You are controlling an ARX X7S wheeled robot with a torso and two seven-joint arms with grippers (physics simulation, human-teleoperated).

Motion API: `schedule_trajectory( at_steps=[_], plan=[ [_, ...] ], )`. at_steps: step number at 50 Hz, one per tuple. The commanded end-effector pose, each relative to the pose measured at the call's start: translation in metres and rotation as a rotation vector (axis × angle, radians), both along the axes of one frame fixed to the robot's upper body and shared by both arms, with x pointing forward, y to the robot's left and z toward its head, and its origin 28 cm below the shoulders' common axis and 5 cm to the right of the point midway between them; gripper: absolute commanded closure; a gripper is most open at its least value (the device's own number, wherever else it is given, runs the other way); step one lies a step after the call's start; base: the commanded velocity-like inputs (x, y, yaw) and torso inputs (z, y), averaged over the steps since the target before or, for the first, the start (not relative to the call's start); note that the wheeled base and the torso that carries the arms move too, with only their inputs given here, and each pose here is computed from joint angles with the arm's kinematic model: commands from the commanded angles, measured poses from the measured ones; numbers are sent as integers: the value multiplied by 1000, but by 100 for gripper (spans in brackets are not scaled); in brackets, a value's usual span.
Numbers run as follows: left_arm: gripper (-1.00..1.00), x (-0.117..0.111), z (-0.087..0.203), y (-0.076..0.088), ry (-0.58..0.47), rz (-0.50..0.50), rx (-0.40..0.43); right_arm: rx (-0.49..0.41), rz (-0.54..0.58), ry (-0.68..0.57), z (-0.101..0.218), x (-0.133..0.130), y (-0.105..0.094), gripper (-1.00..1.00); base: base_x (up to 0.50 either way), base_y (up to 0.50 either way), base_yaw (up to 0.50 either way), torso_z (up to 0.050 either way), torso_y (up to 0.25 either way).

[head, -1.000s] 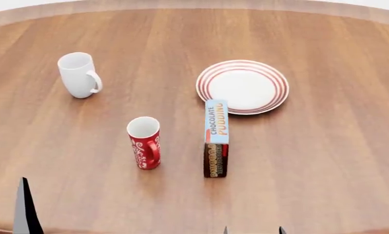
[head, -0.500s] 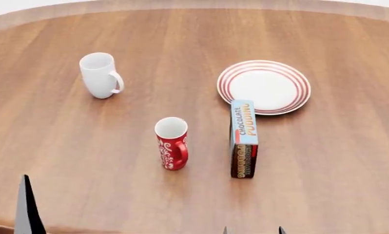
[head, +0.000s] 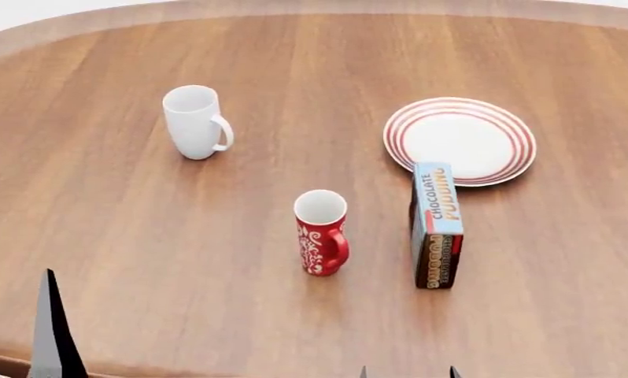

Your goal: Pick up the red mug and put it on the plate

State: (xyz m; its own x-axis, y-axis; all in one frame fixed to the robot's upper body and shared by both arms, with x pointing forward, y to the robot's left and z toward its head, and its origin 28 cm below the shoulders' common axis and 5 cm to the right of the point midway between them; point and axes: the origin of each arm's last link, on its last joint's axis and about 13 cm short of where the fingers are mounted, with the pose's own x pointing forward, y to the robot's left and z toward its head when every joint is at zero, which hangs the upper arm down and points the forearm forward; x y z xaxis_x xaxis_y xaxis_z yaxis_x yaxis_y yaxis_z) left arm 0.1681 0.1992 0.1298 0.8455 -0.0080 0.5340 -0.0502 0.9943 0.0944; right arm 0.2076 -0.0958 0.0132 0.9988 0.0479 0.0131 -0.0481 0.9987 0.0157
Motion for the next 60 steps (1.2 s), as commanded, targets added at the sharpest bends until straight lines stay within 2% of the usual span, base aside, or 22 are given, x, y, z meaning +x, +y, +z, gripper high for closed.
schedule_trajectory(
  at_steps=[1,16,60],
  plan=[
    [-100,1,1,0,-3,0,-3,-3,0,3,0,0,0,-100,0,184,0,0,0],
    [-100,1,3,0,-4,-3,-1,-2,-2,3,0,1,0,-100,0,166,0,0,0],
    [-100,0,5,0,-13,-1,2,-3,-2,9,-1,1,0,-100,27,4,0,0,0]
  ],
)
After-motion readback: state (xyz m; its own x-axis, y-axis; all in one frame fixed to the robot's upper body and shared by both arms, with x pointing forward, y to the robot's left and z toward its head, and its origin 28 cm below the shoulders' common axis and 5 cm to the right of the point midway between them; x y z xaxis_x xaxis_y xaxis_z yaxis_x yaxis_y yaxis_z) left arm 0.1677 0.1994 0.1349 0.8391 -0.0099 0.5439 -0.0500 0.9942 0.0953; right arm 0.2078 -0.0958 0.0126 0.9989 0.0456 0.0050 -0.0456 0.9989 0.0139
